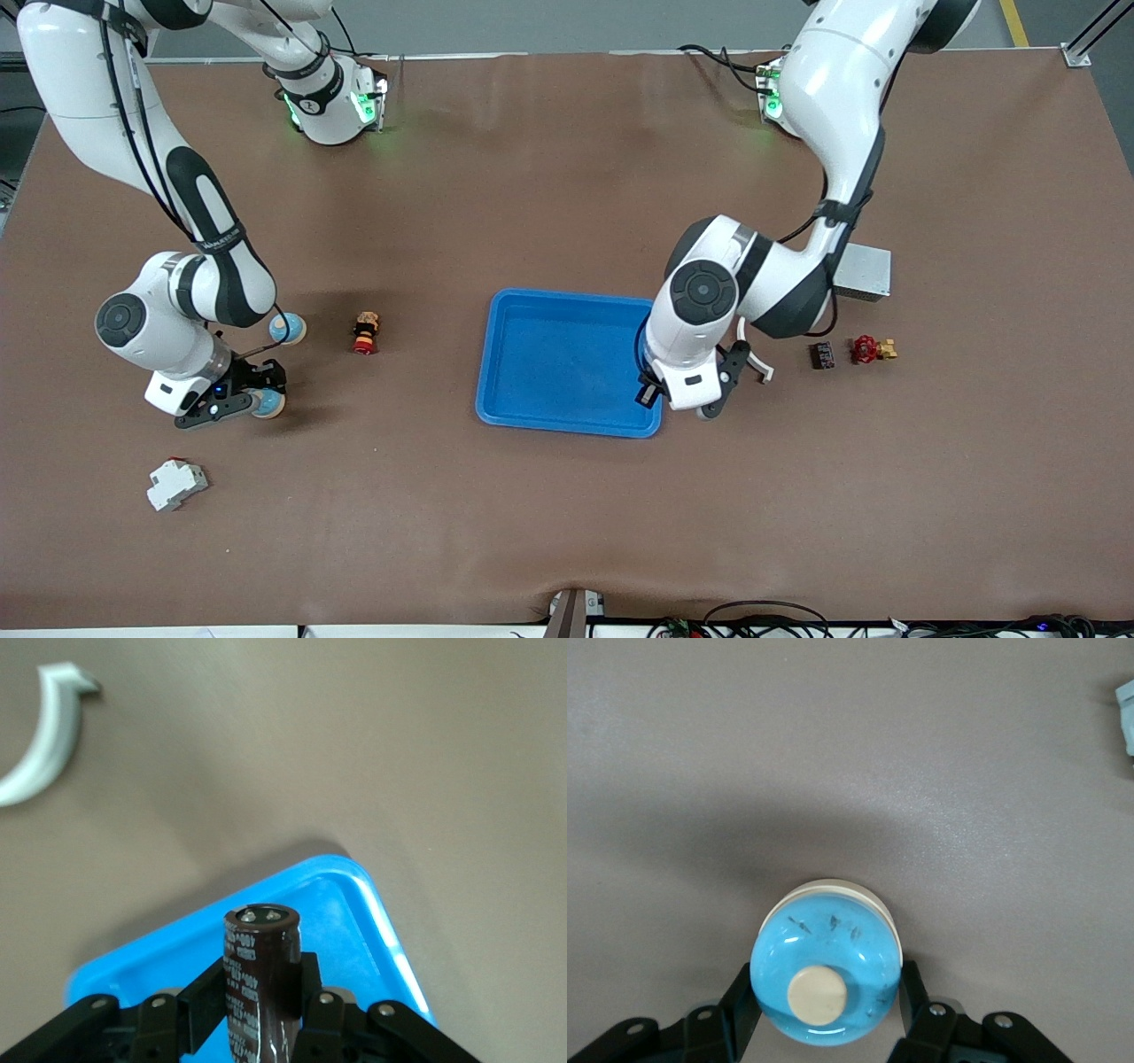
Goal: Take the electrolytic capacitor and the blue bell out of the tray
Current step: 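Place the bell with the right gripper while the left gripper carries the capacitor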
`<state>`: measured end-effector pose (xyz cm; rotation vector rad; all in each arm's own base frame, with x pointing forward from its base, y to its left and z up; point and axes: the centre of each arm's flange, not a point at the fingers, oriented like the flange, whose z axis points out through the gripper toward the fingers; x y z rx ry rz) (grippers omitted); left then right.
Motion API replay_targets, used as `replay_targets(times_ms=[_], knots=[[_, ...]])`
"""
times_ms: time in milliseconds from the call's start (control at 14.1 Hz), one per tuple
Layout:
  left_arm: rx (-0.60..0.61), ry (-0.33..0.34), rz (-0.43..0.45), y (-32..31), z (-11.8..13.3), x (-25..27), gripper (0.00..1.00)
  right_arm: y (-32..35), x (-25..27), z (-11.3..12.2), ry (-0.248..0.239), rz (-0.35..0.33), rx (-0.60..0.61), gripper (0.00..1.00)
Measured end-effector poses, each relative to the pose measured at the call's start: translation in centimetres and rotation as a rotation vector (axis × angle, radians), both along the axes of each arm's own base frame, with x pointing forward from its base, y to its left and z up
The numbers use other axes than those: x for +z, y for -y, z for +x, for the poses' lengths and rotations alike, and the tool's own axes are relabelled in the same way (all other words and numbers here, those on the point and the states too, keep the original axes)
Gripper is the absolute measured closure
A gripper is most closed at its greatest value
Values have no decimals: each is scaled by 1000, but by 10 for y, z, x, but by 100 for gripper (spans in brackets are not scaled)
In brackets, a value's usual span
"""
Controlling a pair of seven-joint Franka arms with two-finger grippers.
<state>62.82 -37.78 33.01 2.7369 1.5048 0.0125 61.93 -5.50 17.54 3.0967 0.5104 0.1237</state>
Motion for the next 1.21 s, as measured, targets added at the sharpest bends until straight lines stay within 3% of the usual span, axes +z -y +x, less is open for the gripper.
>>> replay_targets(times_ms=[213, 568, 638, 851, 1206], knots=[[-70, -74, 12, -32, -3, 46, 64, 0, -1, 0, 7, -1, -1, 33], [-175, -124, 25, -93, -15, 94, 64, 1, -1, 0, 8, 1, -5, 33], [-195, -130, 27, -107, -20, 99, 64, 1, -2, 0, 8, 1, -7, 29], [-270, -159, 33, -155, -41, 118, 64, 1, -11, -2, 5, 2, -10, 0], [-408, -237, 13, -255, -72, 132, 64, -3, -4, -1, -13, 11, -6, 0]])
